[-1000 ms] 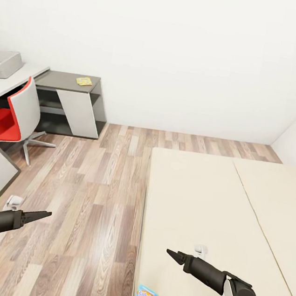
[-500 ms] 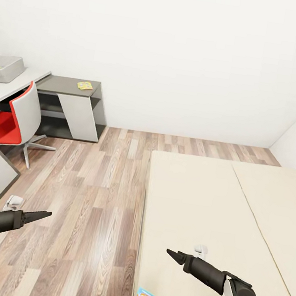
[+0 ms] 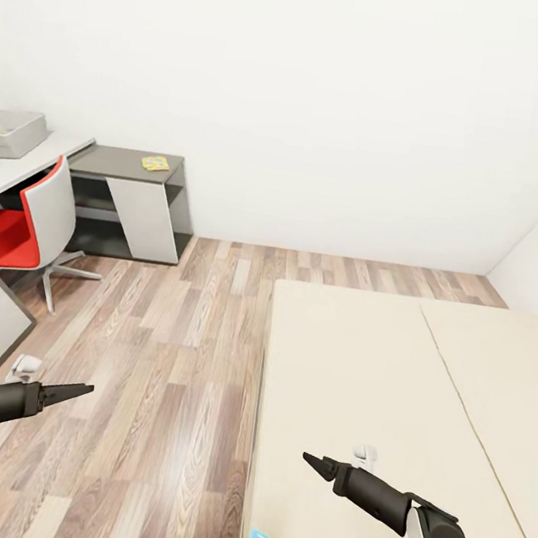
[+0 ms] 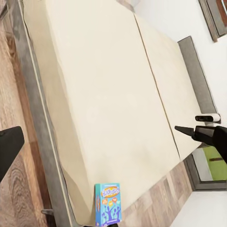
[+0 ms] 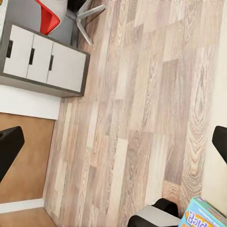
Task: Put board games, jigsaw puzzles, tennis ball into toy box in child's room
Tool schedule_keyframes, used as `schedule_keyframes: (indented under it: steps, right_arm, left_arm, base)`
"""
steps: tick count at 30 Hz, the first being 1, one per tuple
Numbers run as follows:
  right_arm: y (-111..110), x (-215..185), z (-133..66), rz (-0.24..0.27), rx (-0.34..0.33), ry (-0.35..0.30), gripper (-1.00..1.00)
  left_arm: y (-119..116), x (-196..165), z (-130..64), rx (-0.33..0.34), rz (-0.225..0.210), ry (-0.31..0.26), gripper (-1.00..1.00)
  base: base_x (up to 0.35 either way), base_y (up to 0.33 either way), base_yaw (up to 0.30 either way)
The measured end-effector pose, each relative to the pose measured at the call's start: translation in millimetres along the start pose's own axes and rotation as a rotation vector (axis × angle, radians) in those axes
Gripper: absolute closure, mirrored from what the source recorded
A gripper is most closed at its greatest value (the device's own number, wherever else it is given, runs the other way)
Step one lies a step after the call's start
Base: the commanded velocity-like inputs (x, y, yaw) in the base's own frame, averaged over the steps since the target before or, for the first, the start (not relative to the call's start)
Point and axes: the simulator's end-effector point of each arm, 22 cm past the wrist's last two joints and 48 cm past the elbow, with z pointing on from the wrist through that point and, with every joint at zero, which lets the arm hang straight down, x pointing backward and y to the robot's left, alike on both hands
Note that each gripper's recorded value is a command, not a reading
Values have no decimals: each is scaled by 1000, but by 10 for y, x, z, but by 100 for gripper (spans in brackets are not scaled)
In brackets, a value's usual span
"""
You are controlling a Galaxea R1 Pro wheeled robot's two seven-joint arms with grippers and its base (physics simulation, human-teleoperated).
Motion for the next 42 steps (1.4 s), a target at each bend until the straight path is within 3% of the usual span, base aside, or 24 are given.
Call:
schedule_keyframes:
  steps: [42]
  right_arm:
    - [220,-229,-94,-52,-20,-44,-100]
  left_arm:
    - [-241,-177,-113,20,52,-39,-100]
  base:
    - [0,0,0]
